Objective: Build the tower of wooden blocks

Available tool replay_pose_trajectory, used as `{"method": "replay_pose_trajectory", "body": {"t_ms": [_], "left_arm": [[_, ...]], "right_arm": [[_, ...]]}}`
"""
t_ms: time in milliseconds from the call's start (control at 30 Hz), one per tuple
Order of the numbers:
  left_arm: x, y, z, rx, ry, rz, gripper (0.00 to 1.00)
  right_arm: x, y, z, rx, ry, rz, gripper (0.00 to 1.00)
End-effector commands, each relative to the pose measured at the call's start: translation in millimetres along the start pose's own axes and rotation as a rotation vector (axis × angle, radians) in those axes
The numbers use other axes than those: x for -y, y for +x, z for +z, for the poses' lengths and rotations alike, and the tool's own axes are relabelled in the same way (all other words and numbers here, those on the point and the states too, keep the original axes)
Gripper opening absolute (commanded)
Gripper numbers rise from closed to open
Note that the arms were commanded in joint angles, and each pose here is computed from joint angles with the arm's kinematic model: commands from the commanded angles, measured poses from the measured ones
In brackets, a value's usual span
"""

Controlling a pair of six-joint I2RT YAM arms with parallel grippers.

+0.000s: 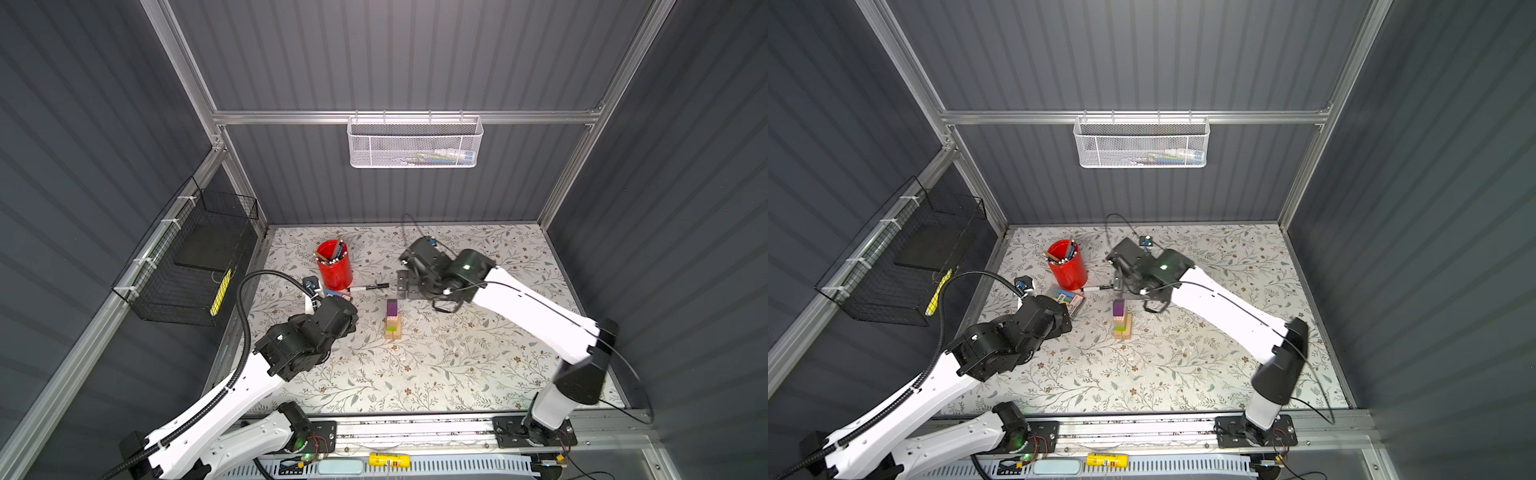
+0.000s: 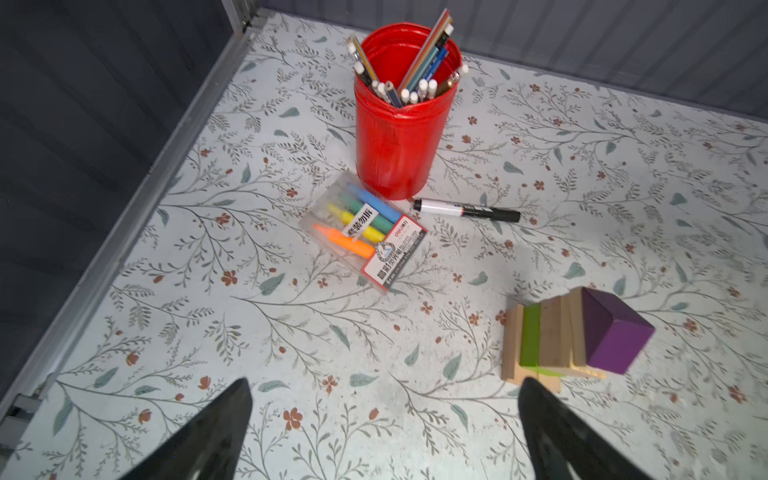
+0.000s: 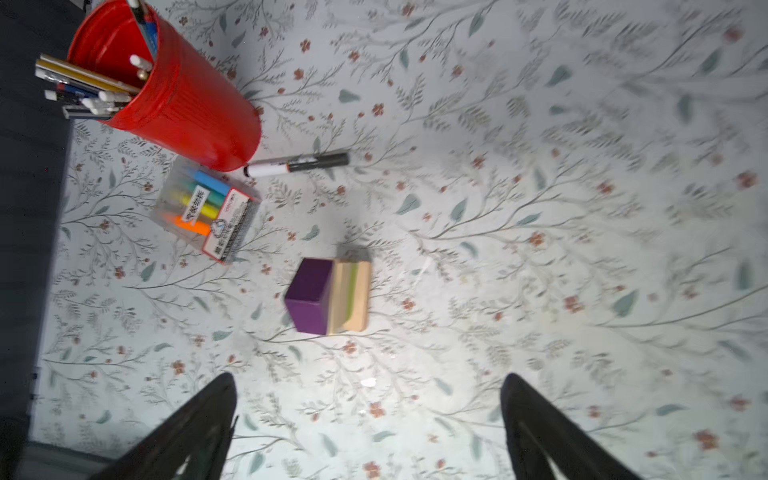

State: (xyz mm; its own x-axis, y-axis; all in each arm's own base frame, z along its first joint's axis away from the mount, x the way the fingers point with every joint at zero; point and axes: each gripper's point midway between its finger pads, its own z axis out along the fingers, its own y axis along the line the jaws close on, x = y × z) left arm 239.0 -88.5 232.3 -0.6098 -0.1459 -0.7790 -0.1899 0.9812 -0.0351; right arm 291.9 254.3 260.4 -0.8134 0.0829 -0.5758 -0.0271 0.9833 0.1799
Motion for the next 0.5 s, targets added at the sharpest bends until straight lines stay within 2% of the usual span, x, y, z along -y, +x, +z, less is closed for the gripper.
{"method": "replay_pose_trajectory", "body": {"t_ms": [0, 100, 200, 300, 400, 467], "left_arm": [[-21.3, -31.8, 18.6, 0.106, -0.144, -0.019, 1.00], [-51.2, -37.6, 60.3, 0.111, -0.216, -0.120, 1.00], [-88.3, -45.5, 97.7, 0.170, -0.309, -0.178, 0.99], [-99.5, -55.0, 130.5, 0.260, -0.355, -0.099, 0.99], [-87.0, -52.7, 165.0, 0.283, -0.327, 0.027, 0.99], [-73.8, -48.0, 180.5, 0.315, -0.256, 0.077, 1.00]], "right_arm": [[77.4, -18.8, 10.6, 0.114, 0.146, 0.024, 0.99], [162.1, -26.3, 22.2, 0.208, 0.310, 0.069, 0.99], [238.8, -28.2, 27.5, 0.311, 0.479, 0.110, 0.99], [293.5, -21.5, 47.0, 0.397, 0.530, 0.153, 0.99], [324.0, -13.1, 72.1, 0.449, 0.520, 0.165, 0.99], [332.0, -6.0, 92.2, 0.456, 0.485, 0.151, 0.99]]}}
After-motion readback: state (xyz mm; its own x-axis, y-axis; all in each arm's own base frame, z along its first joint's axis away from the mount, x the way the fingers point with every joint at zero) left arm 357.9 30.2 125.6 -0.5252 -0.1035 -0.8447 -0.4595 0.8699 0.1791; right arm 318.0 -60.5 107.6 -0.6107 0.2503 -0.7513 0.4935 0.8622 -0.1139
